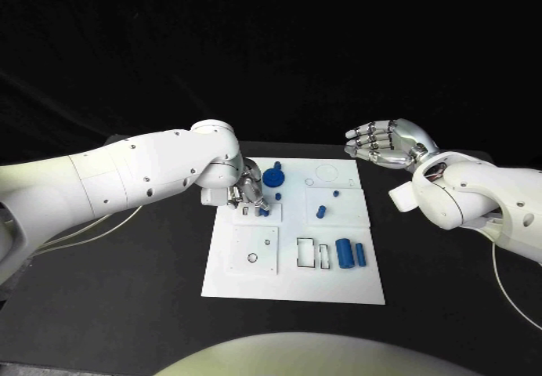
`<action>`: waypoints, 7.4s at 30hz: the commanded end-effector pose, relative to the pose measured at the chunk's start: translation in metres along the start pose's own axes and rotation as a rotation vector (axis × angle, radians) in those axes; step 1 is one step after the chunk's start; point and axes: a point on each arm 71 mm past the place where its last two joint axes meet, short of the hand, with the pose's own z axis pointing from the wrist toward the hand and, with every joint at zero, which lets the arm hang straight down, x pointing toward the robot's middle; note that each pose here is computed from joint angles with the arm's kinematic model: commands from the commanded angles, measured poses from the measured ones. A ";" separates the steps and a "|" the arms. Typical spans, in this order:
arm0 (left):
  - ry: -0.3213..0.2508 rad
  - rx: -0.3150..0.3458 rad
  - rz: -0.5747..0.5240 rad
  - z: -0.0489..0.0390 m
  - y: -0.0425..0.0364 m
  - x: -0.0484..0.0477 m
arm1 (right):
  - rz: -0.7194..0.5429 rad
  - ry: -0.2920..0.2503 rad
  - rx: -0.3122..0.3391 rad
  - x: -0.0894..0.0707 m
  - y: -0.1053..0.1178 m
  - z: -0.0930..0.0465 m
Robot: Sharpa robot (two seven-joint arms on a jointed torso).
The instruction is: Assemble the parts on the task board
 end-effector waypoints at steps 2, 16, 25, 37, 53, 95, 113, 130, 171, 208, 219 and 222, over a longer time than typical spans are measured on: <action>0.012 0.014 -0.020 -0.0004 -0.0011 0.0009 | 0.005 0.024 0.003 0.002 -0.001 0.000; -0.024 0.041 -0.093 -0.0018 -0.0001 -0.0011 | 0.008 0.030 0.008 0.003 -0.002 0.000; -0.107 0.085 -0.154 -0.0073 0.0040 -0.0029 | 0.010 0.030 0.012 0.003 -0.003 0.000; -0.286 0.125 -0.117 -0.0170 0.0195 0.0066 | 0.009 0.021 0.016 -0.001 -0.005 -0.003; -0.338 0.127 -0.072 -0.0142 0.0268 0.0204 | 0.010 0.022 0.018 -0.001 -0.006 -0.003; -0.222 0.058 -0.015 -0.0040 0.0237 0.0295 | 0.010 0.023 0.023 -0.001 -0.007 -0.004; -0.215 0.052 -0.009 -0.0013 0.0210 0.0285 | 0.011 0.025 0.023 0.000 -0.008 -0.004; -0.197 0.052 -0.003 0.0009 0.0156 0.0289 | 0.012 0.028 0.024 0.001 -0.008 -0.004; -0.207 0.020 -0.012 0.0039 0.0214 0.0226 | 0.013 0.034 0.029 0.000 -0.008 -0.005; -0.273 -0.055 -0.068 -0.0330 0.0541 -0.0630 | 0.014 0.047 0.018 0.005 -0.009 -0.005; -0.255 -0.102 -0.074 -0.0224 0.0620 -0.0744 | 0.014 0.050 0.016 0.006 -0.008 -0.004; -0.241 -0.109 -0.072 -0.0177 0.0619 -0.0762 | 0.014 0.050 0.016 0.006 -0.008 -0.004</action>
